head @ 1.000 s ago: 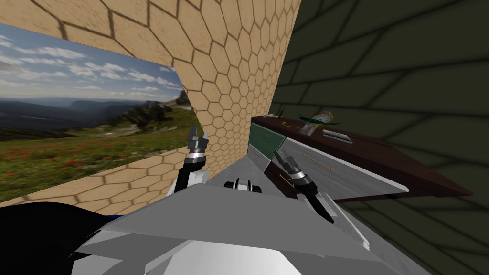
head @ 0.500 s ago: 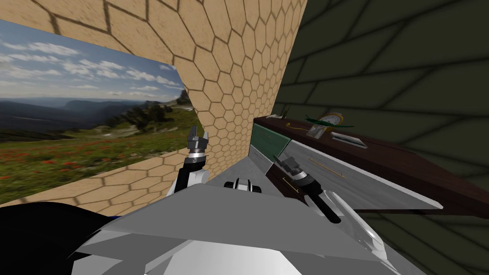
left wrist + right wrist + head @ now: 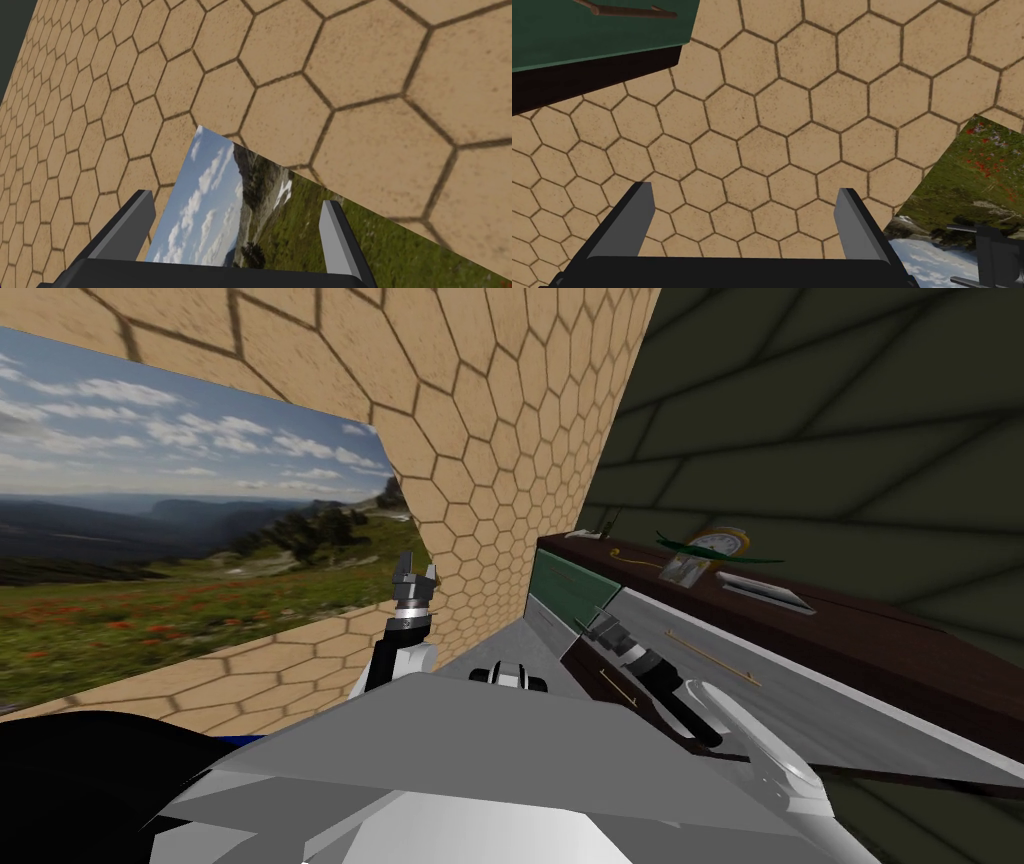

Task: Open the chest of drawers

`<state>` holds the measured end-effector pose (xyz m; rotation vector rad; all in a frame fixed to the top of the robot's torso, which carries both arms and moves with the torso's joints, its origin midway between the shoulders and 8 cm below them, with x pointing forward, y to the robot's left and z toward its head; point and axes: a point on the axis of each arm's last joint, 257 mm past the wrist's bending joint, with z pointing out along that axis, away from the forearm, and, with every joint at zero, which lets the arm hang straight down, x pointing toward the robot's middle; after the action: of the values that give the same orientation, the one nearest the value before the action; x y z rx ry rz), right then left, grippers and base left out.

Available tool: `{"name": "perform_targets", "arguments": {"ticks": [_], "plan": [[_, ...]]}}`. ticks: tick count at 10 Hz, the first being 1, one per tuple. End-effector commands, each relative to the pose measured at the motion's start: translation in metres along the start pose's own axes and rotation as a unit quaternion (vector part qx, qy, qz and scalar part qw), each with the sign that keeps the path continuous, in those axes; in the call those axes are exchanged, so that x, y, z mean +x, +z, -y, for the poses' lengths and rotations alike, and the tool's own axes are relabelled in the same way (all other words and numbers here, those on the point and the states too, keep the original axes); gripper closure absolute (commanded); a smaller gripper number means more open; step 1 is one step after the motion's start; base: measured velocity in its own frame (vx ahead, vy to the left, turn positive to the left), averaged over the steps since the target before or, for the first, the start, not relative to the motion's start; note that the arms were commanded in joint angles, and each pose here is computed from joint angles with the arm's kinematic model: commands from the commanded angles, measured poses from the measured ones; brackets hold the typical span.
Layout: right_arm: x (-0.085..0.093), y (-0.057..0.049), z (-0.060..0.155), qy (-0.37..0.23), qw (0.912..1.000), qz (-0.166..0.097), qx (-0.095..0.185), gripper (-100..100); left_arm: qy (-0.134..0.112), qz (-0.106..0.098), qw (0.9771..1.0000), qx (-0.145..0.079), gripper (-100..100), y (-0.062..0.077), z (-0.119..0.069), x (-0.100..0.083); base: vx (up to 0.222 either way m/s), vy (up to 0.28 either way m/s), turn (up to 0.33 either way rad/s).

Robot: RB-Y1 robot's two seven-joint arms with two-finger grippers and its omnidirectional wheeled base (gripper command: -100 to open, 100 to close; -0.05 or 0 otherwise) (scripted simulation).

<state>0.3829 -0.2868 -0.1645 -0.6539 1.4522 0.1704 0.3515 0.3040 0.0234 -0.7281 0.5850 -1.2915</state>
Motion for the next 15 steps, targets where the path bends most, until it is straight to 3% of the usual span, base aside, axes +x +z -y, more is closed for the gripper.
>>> {"name": "perform_targets", "arguments": {"ticks": [1, 3, 4, 6, 10, 15], "plan": [[0.015, -0.006, 0.010, -0.060, 0.9975, -0.033, -0.015, -100, 0.000, 0.000, 1.0000, 0.000, 0, 0.000, 0.000, 0.000, 0.045, 0.015, 0.050], [0.034, -0.012, 0.025, -0.122, 0.9897, -0.069, -0.029, -100, 0.000, 0.000, 1.0000, 0.000, 0, 0.000, 0.000, 0.000, 0.066, 0.025, 0.165], [0.034, -0.013, 0.026, -0.125, 0.9891, -0.070, -0.032, -100, 0.000, 0.000, 1.0000, 0.000, 0, 0.000, 0.000, 0.000, 0.060, 0.015, 0.038], [0.051, -0.020, 0.044, -0.186, 0.9759, -0.104, -0.047, -100, 0.000, 0.000, 1.0000, 0.000, 0, 0.000, 0.000, 0.000, 0.061, 0.014, 0.144], [0.076, -0.036, 0.084, -0.292, 0.9393, -0.164, -0.074, -100, 0.000, 0.000, 1.0000, 0.000, 0, 0.000, 0.000, 0.000, 0.084, 0.010, 0.147], [0.090, -0.055, 0.132, -0.394, 0.8869, -0.218, -0.102, -100, 0.000, 0.000, 1.0000, 0.000, 0, 0.000, 0.000, 0.000, 0.067, 0.004, 0.122]]}}
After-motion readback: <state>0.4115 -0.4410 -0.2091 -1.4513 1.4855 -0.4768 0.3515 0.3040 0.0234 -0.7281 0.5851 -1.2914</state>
